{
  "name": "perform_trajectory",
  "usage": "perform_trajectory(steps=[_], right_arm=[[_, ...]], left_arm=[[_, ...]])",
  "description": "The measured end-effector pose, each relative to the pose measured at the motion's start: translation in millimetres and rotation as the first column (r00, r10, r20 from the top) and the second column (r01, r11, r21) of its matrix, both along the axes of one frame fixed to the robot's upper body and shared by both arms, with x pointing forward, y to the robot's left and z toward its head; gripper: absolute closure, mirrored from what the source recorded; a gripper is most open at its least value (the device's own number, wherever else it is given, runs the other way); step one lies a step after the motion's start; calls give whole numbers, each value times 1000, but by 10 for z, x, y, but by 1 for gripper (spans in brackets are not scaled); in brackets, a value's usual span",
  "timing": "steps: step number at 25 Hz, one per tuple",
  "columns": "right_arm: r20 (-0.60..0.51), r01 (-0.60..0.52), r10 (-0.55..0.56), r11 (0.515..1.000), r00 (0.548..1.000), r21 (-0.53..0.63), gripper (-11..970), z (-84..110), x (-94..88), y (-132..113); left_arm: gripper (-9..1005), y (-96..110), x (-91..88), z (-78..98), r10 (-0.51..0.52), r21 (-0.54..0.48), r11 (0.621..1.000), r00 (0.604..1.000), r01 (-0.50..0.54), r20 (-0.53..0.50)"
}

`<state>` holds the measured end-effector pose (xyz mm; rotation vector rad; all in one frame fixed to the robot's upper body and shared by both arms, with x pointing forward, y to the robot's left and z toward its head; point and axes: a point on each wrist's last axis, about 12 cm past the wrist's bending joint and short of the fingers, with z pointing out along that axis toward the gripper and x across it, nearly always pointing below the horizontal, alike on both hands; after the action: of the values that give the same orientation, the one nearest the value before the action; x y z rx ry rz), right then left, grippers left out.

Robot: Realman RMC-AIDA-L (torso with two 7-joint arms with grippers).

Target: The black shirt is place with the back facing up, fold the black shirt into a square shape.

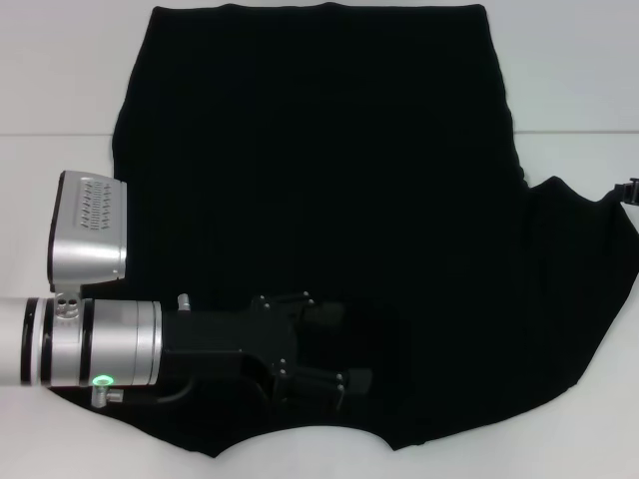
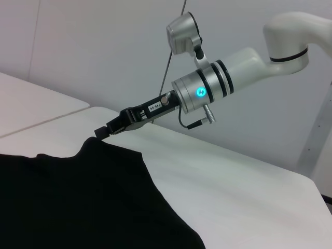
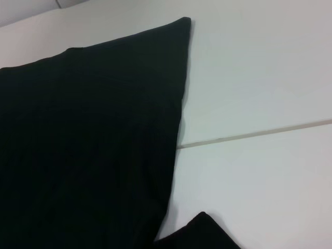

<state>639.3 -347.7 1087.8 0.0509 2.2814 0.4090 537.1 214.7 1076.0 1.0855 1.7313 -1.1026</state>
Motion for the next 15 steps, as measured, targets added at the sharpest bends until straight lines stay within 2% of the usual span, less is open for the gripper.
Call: perform_trajectory(steps=[8, 15], right_arm=[[2, -15, 15, 1000, 1000, 15, 952, 7, 23, 75], [23, -160, 158, 983, 987, 94, 952, 76, 80, 469]], left_arm=[[34, 2, 3, 5, 1, -1, 1000, 1000, -1, 1], [33, 1, 3, 5, 1, -1, 1000, 1000, -1, 1]])
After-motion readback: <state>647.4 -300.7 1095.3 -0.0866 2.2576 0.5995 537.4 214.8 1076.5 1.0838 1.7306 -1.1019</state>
